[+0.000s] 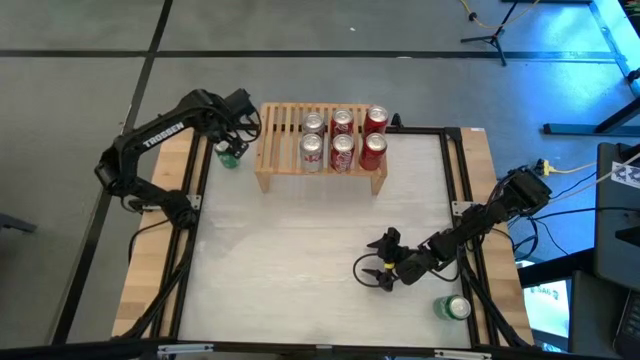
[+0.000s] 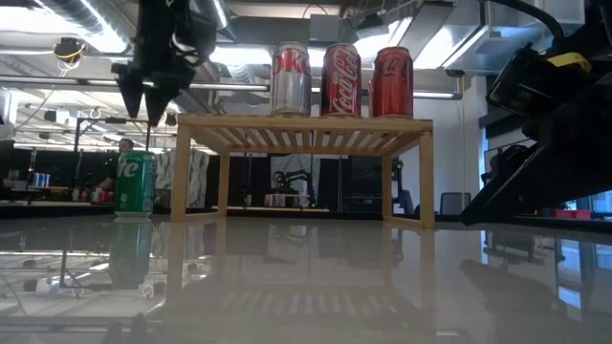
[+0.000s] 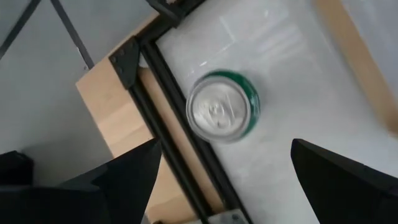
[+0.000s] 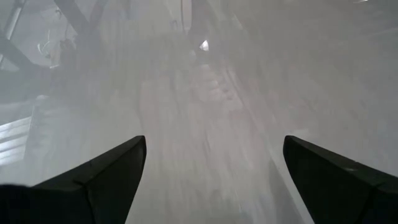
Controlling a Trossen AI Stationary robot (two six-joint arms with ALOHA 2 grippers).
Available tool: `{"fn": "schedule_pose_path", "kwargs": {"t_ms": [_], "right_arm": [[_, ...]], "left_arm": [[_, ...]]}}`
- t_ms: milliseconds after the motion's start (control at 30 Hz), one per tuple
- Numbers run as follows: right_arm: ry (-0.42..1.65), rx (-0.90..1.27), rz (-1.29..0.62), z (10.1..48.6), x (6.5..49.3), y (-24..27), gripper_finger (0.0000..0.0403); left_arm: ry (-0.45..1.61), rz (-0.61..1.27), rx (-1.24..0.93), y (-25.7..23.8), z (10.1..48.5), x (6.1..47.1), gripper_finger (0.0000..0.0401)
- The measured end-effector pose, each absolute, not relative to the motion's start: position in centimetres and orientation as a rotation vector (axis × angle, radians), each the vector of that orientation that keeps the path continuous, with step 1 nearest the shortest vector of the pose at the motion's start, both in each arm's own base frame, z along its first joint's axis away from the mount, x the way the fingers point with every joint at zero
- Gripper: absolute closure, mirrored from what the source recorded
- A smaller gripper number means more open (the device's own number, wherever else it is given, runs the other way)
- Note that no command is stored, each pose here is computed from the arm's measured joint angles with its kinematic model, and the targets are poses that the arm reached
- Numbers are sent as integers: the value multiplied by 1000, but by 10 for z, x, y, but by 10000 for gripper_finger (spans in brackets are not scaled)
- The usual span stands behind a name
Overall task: Place canned beverage on shelf
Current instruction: Put the top green soda can on the shelf
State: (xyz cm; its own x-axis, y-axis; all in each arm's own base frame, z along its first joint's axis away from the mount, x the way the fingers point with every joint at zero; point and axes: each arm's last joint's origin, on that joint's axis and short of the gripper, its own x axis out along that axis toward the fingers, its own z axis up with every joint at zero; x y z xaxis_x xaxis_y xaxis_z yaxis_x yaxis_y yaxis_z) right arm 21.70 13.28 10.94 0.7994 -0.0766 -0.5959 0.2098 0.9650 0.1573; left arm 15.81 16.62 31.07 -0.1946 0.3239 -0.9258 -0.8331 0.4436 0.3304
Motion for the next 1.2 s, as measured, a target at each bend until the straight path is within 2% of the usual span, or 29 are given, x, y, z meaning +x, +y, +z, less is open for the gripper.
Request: {"fn": "schedule_pose_path", "kwargs": {"t_ms": [433,733,1000,1200], "right_arm": [[625,220,-158,109,217,133,29],[617,215,-170,110,217,132,29],[616,214,-173,110,217,132,29],[615,222,-175,110,217,132,29]], "left_arm": [[1237,1201,-705,201,278,135,54],[1229,1169,-788,204,258,127,54],[1217,1188,-766,205,258,127,54],[1270,1155,-822,209,247,131,54]]}}
